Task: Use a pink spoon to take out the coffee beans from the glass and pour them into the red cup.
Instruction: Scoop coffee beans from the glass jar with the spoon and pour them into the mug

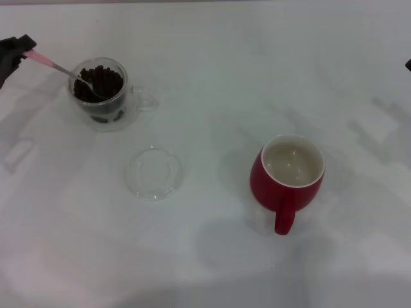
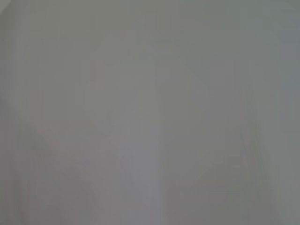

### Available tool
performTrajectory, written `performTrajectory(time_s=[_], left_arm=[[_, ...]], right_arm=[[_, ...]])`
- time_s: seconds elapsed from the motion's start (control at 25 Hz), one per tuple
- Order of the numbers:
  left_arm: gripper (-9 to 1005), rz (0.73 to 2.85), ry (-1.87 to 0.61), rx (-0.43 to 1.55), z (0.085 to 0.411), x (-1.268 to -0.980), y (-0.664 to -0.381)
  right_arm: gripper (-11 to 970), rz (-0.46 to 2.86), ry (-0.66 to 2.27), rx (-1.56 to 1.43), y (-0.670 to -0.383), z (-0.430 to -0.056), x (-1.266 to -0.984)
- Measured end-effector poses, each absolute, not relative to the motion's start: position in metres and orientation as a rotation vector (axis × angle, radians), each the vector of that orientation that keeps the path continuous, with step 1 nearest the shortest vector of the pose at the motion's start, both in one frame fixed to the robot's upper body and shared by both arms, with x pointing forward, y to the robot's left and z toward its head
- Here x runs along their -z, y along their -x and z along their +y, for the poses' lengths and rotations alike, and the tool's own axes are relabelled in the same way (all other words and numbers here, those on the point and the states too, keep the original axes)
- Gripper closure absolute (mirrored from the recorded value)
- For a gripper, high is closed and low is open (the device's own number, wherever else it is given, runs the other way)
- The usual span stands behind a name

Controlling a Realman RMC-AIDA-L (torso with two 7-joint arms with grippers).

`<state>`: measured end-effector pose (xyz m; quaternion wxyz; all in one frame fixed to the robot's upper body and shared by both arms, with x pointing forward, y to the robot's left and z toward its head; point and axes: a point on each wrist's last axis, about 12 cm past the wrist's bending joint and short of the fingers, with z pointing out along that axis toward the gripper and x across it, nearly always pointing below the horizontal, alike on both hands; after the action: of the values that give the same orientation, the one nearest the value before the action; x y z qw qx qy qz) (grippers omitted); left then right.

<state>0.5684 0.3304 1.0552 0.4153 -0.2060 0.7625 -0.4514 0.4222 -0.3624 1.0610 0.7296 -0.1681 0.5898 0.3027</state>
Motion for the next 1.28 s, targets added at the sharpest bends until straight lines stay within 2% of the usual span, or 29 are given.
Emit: performTrajectory(time_s=[0.6, 0.96, 1.28], left_arm=[[871, 1.791, 0.583, 1.264, 0.338, -1.057, -0.551], [871, 1.758, 0.458, 1.356, 0.33, -1.067, -0.547], [871, 1.76, 0.291, 1.482, 0.309, -1.079, -0.547]], right_arm=[[158, 1.302, 0.372, -0.67, -0.425, -0.366, -1.063], [158, 1.295, 0.38, -0.671, -0.428, -0.365, -1.065], [158, 1.286, 0.386, -0.674, -0.427, -0.364, -1.065]])
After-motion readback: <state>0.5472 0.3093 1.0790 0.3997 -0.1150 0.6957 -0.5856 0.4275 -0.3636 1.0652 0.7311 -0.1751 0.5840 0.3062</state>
